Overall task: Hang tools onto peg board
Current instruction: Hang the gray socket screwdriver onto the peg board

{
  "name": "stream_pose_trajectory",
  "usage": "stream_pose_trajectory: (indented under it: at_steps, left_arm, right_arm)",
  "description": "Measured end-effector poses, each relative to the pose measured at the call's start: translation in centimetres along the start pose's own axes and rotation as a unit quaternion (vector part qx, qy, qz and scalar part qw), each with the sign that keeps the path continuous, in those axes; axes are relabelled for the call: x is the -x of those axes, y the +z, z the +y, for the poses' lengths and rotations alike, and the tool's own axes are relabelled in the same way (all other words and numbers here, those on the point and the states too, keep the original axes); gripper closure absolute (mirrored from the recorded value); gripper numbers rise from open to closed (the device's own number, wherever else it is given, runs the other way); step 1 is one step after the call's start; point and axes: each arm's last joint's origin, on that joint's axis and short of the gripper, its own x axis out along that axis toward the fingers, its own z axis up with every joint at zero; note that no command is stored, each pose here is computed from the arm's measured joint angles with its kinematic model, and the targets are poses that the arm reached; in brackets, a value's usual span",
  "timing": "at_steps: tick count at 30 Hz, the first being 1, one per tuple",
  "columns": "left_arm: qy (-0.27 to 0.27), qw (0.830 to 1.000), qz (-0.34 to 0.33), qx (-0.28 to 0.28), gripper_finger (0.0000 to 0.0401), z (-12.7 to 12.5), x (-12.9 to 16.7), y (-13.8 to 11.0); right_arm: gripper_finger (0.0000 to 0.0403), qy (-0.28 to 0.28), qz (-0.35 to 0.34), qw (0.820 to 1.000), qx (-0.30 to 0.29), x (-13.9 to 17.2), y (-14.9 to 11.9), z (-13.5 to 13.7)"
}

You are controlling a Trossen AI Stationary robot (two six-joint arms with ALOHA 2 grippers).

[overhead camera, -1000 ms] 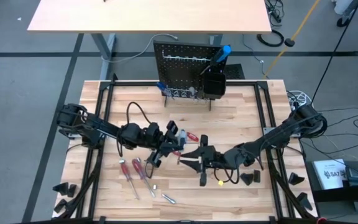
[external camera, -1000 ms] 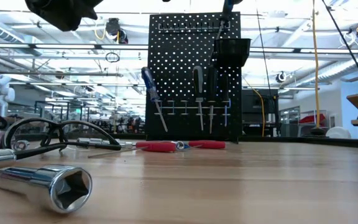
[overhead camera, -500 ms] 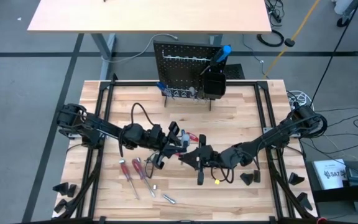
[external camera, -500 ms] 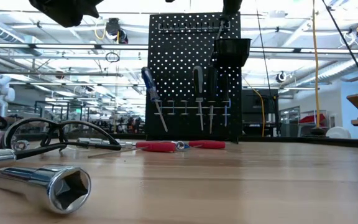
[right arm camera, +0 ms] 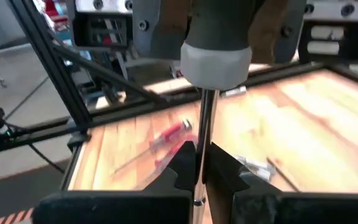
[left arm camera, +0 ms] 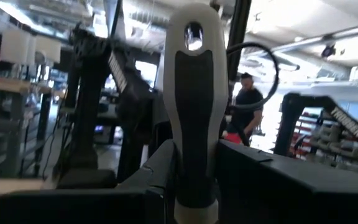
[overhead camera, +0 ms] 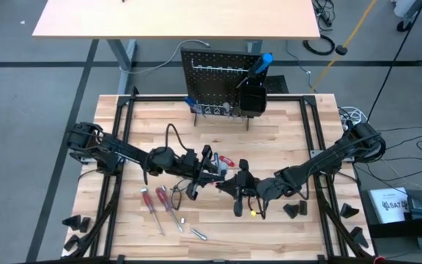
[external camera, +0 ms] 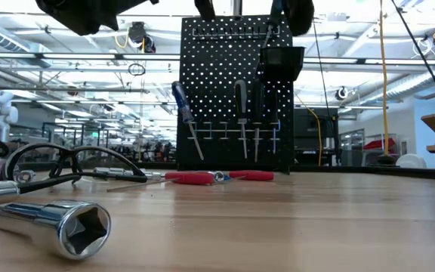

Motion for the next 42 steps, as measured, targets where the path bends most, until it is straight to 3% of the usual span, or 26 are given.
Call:
stream_pose_trajectory:
  at_steps: [19,31,37,39,42]
  left_arm:
    - [0.018,0.994,0.104,0.014,0.0315,0.4,0.2,-2.0]
    - [0.044,0.994,0.102,0.008,0.0315,0.7,0.3,-1.8]
    - [0.147,0.985,0.081,-0.031,0.0315,1.9,0.9,0.4]
    - [0.213,0.973,0.068,-0.053,0.0315,2.4,1.3,1.3]
    - [0.325,0.940,0.044,-0.094,0.0315,3.4,1.8,2.5]
  right_arm:
    - [0.0393,0.006,0.111,0.993,-0.043,0.6,-1.9,-0.3]
    - [0.0250,0.005,0.101,0.995,-0.010,1.8,-0.1,-1.0]
    - [0.0229,-0.085,0.101,0.991,-0.011,5.2,0.8,-1.6]
    - [0.0229,-0.130,0.097,0.987,-0.008,6.4,0.5,-1.8]
    - [0.0232,-0.189,0.086,0.978,-0.016,7.7,0.0,-2.2]
